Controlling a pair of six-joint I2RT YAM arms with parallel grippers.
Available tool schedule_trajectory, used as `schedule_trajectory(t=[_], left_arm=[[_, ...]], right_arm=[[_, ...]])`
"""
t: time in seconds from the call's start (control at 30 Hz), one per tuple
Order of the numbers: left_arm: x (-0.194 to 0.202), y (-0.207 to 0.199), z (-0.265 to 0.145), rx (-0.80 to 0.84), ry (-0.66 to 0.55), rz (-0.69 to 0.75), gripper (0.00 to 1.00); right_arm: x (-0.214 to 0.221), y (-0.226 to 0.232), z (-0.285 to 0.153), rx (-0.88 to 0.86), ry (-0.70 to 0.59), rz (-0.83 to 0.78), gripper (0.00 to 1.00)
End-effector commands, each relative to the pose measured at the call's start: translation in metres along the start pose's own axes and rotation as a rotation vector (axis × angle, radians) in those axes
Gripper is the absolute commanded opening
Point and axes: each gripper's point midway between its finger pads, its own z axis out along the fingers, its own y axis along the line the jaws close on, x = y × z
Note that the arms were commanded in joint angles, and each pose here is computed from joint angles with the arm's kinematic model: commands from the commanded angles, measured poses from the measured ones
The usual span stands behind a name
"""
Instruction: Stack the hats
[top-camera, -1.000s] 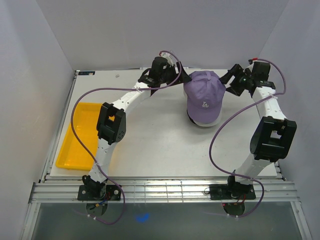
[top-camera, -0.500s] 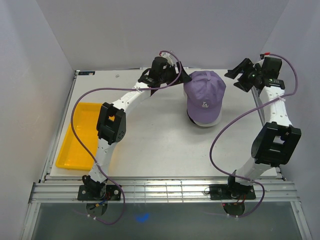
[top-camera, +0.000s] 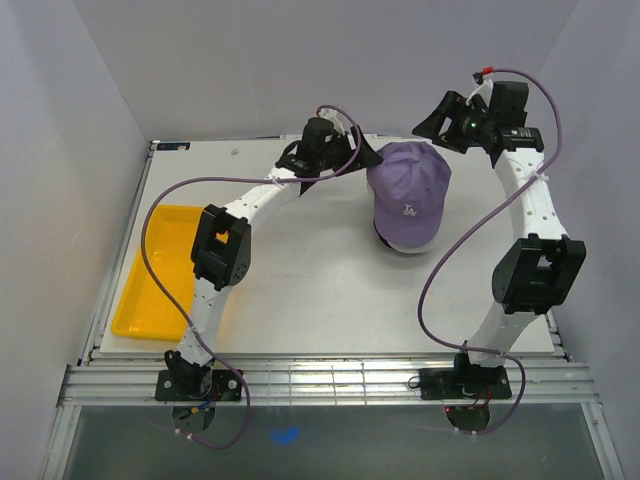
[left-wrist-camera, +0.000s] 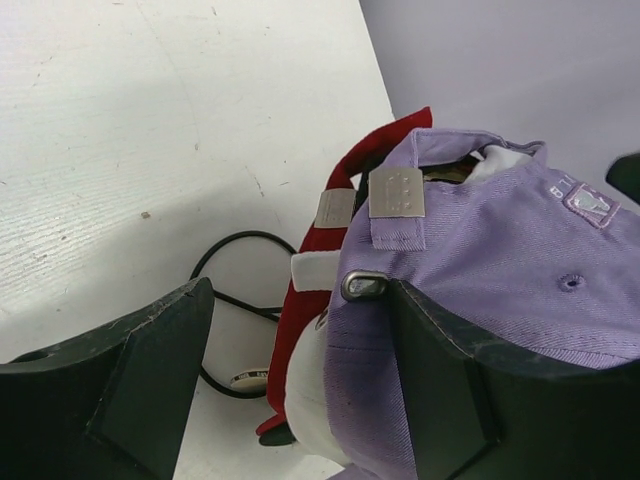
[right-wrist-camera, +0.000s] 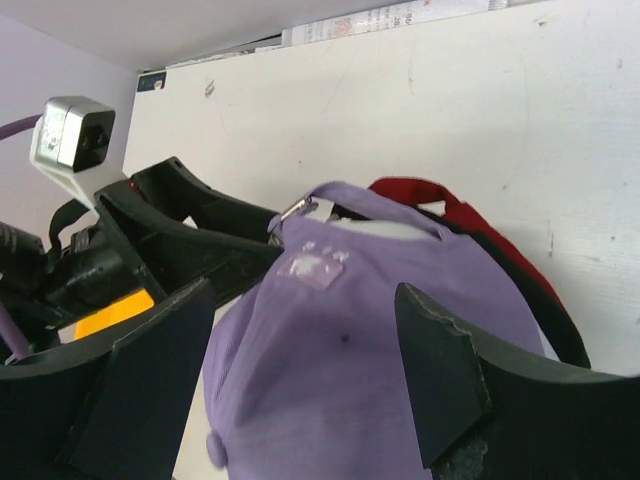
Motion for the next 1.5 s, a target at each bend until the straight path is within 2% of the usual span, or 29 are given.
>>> schedule_trajectory(t=[0.0,0.07,0.23,0.33,0.4,0.63,0.8,1.03,1.27,1.47], left_arm=[[-0.014,-0.028,-0.025,0.034,-0.032,0.004,0.8],[-0.007,-0.023,-0.024,0.027,-0.019,-0.004,0.8],[0.0,-0.017,-0.022,0.02,-0.002,-0.014,0.79],[0.002,-0.015,-0.022,0.015,0.004,-0.016,0.79],[0.004,-0.013,-0.021,0.014,0.007,-0.019,0.79],[0.016,-0.005,-0.02,0.0,0.025,-0.042,0.78],[0.03,0.001,-0.022,-0.022,0.041,-0.053,0.77],[0.048,0.012,-0.034,-0.066,0.046,-0.074,0.76],[0.062,0.017,-0.056,-0.14,0.018,-0.094,0.74],[0.056,0.015,-0.084,-0.194,-0.048,-0.106,0.73]], right_arm=[[-0.005,-0.004,0.018,0.049,0.026,-0.084,0.78],[0.014,-0.006,0.039,0.062,0.104,-0.095,0.77],[0.032,-0.029,0.062,0.141,0.181,-0.098,0.68],[0.047,-0.041,0.07,0.16,0.229,-0.099,0.63],[0.059,-0.049,0.073,0.175,0.261,-0.101,0.54],[0.09,-0.064,0.083,0.198,0.336,-0.107,0.44],[0.108,-0.074,0.088,0.209,0.376,-0.108,0.45],[0.118,-0.066,0.098,0.151,0.399,-0.129,0.52],[0.121,-0.043,0.102,0.032,0.39,-0.159,0.57],[0.11,-0.006,0.101,-0.114,0.358,-0.204,0.64]])
